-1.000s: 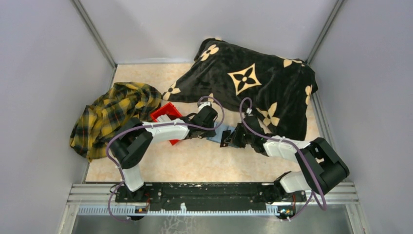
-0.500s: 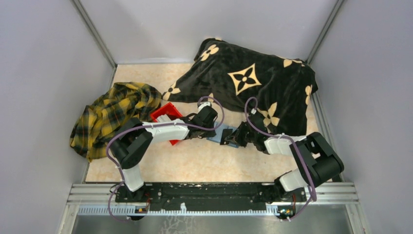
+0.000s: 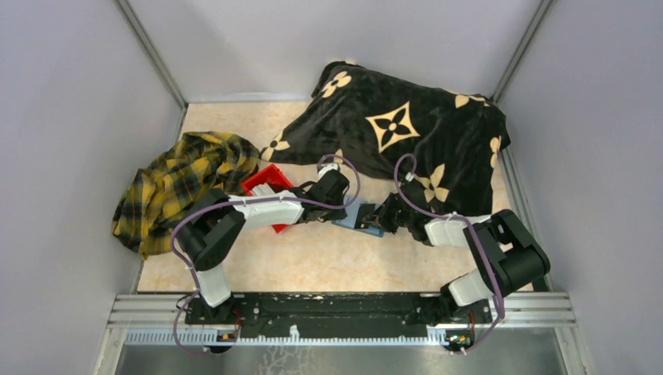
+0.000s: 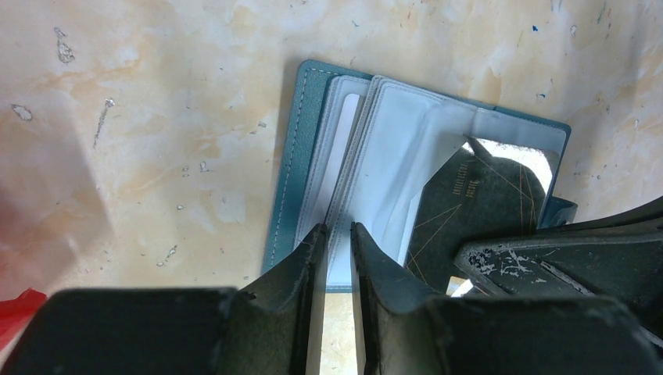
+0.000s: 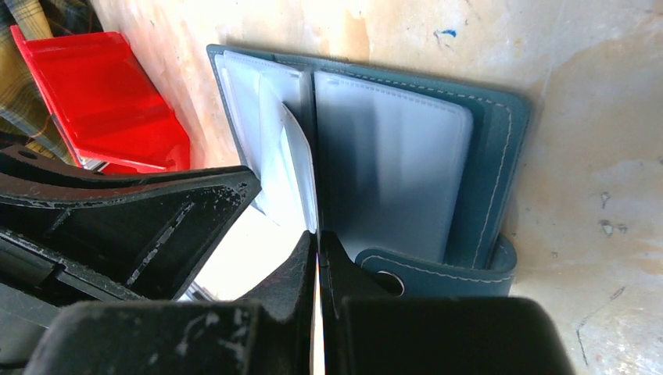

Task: Put the credit cards into the card holder
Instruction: Insert the credit card into the card holder.

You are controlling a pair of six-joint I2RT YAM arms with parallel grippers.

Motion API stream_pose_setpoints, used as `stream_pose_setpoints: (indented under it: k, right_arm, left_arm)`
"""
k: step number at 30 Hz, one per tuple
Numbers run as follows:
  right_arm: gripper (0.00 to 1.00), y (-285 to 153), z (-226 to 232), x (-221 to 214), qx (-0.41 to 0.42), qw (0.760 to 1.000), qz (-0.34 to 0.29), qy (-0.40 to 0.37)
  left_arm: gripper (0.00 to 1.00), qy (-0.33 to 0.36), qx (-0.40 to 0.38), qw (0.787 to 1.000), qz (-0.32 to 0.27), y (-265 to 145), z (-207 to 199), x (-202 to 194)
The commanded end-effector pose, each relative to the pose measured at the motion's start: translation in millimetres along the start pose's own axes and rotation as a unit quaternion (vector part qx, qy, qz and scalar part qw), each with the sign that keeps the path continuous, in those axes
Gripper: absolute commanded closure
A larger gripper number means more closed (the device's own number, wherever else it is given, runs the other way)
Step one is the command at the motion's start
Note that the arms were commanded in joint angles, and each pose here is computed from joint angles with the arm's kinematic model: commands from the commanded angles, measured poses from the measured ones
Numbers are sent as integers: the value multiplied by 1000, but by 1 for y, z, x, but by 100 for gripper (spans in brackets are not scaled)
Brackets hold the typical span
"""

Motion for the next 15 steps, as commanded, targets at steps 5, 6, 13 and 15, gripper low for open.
stream_pose_setpoints:
  k: [5,6,13,15]
  right_arm:
    - [100,8,-21,10,-59,998,-23,-12]
    - [100,9,-22,10,-59,998,-23,-12]
    - [100,14,-25,9,-63,998,-17,-14]
    - [100,16,-27,8,-65,998,-13,-13]
  left_arm:
    - [75,47,123,986,100,16,63,-54]
    - [75,47,122,986,100,16,62,-55]
    - [75,47,113,987,104,16,59,-54]
    - [75,47,110,987,105,15,58,-54]
Point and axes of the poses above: each gripper's point midway between its finger pads, its own y axis out along the fingers, its own z axis along the line the jaws close on, x = y × z, the point moved 7 cm from there along -y, back along the fingers, and after that the axes turned 6 degrees about -y, right-handed, at the moved point
